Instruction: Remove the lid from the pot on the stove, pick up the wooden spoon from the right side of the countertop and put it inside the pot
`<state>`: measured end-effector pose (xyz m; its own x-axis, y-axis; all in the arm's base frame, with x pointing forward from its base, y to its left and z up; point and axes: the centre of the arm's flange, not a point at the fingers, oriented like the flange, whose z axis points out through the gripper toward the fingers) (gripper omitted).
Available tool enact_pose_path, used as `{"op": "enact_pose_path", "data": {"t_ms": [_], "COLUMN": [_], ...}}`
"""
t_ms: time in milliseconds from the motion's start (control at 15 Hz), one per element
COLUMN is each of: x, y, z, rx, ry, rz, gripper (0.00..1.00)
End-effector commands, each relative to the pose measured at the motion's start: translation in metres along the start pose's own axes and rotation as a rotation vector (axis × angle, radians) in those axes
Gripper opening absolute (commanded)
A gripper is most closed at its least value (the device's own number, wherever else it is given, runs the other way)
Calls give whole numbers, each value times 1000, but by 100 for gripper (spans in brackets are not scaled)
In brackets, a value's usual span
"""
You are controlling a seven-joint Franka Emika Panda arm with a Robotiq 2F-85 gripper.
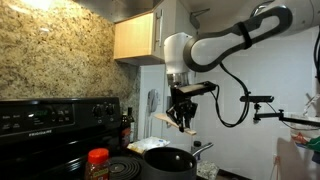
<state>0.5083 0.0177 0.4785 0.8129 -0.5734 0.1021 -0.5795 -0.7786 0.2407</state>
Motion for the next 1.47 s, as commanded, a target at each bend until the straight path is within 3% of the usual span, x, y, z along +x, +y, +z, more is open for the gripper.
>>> {"op": "enact_pose_path", "data": {"t_ms": [0,467,667,733,933,1000,1400], "x": [-18,-56,-76,-58,-68,-65,-60], "y": [23,78,78,69,71,69,45], "z": [1,2,0,4,2,-1,-14], "rx": [31,22,-2,1,1,1,-9], "ry": [-16,-73,-82,-82,-74,-79,-87], "rz": [-196,-575,-738,-640,-701,-797,-1129], "gripper": [13,13,13,26,26,13,13]}}
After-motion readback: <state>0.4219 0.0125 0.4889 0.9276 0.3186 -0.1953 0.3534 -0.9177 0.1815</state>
